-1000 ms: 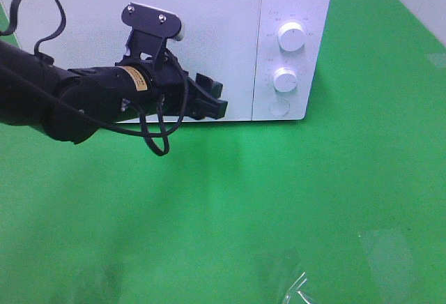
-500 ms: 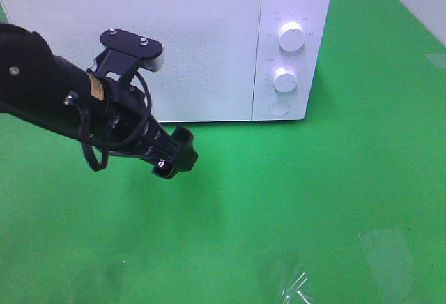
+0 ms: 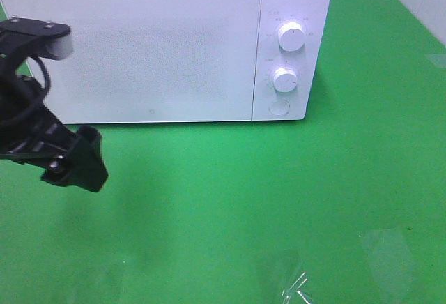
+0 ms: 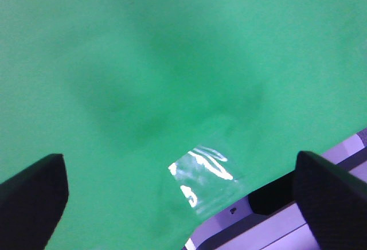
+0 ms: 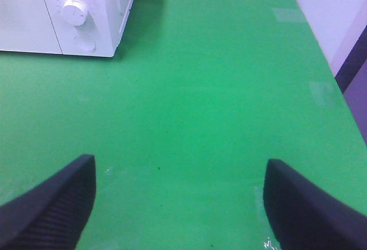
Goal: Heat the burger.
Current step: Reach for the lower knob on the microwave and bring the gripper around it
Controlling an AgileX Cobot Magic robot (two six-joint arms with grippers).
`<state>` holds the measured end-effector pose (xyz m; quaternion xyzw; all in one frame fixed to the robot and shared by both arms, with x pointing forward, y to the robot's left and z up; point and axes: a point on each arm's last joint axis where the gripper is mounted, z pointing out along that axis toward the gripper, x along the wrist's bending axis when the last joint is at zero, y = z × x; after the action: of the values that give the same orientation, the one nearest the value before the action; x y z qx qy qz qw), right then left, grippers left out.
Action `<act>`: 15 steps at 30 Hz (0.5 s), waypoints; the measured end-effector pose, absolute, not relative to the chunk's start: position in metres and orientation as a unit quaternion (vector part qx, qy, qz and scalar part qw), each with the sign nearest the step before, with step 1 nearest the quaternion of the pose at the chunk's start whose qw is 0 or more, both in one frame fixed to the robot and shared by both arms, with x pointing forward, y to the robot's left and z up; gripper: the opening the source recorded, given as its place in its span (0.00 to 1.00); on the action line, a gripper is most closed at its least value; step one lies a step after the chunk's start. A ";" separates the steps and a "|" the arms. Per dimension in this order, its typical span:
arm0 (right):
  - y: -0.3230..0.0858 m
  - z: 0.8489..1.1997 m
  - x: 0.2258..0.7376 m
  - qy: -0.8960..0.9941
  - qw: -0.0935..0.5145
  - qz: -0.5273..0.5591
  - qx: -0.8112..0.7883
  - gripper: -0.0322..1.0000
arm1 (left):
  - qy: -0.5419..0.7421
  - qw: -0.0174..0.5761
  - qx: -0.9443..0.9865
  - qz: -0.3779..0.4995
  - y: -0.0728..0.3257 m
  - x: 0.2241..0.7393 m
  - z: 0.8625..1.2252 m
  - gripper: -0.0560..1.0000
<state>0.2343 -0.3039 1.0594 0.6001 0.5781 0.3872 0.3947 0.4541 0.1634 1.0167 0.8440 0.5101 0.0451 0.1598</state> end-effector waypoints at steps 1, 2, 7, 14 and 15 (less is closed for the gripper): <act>-0.304 1.059 0.234 0.578 0.395 0.387 0.600 0.77 | 0.510 0.160 0.844 0.045 0.163 0.454 1.017 0.99; -0.304 1.059 0.234 0.578 0.395 0.387 0.600 0.77 | 0.535 0.152 0.830 0.046 0.180 0.457 1.021 0.99; -0.304 1.059 0.234 0.578 0.395 0.387 0.600 0.77 | 0.576 0.141 0.804 0.052 0.212 0.459 1.031 0.99; -0.304 1.059 0.234 0.578 0.395 0.387 0.600 0.77 | 0.648 0.115 0.751 0.053 0.270 0.448 1.048 0.99; -0.304 1.059 0.234 0.578 0.395 0.387 0.600 0.77 | 0.657 0.114 0.743 0.056 0.278 0.442 1.053 0.99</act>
<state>0.2343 -0.3039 1.0594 0.6001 0.5781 0.3872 0.3947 0.4424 0.2777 1.0526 0.7431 0.6571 0.0557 0.1139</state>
